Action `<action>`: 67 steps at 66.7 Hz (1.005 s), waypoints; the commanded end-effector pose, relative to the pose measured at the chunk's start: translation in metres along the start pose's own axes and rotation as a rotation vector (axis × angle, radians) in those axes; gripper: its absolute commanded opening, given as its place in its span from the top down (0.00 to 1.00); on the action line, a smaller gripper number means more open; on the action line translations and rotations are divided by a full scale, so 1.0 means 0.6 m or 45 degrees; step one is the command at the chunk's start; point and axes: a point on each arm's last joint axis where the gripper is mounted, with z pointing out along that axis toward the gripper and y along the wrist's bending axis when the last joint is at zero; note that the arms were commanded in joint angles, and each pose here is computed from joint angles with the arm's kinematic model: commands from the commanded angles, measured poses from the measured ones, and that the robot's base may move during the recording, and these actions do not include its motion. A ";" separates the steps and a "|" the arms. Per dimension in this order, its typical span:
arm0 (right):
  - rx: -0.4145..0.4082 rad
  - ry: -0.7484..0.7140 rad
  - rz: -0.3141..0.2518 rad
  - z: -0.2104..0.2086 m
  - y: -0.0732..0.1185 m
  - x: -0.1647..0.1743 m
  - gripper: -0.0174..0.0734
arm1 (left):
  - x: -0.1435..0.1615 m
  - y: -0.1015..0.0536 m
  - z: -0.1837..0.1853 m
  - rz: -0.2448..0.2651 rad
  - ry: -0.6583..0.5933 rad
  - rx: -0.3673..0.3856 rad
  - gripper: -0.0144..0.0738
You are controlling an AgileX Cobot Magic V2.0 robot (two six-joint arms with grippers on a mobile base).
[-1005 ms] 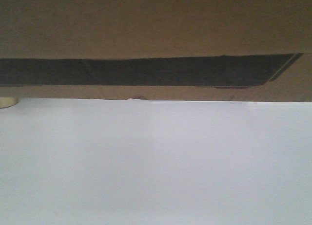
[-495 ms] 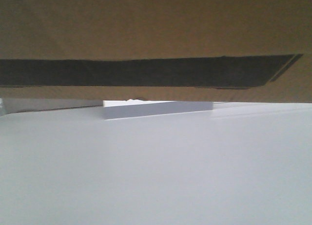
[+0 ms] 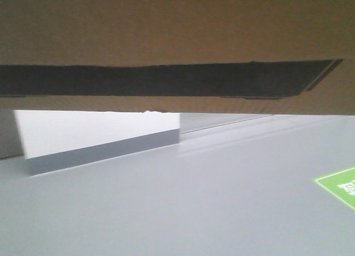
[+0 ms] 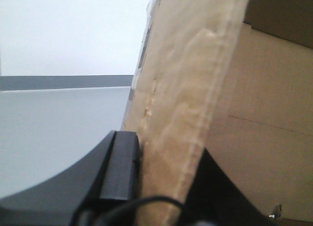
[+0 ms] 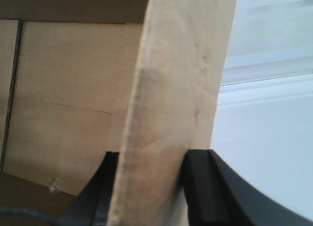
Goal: Grab box from left shelf to table start
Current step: 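Carry the box with both grippers toward the white table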
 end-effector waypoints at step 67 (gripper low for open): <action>0.052 -0.252 -0.029 -0.006 -0.003 -0.041 0.74 | -0.034 -0.014 -0.015 0.094 -0.212 0.093 0.94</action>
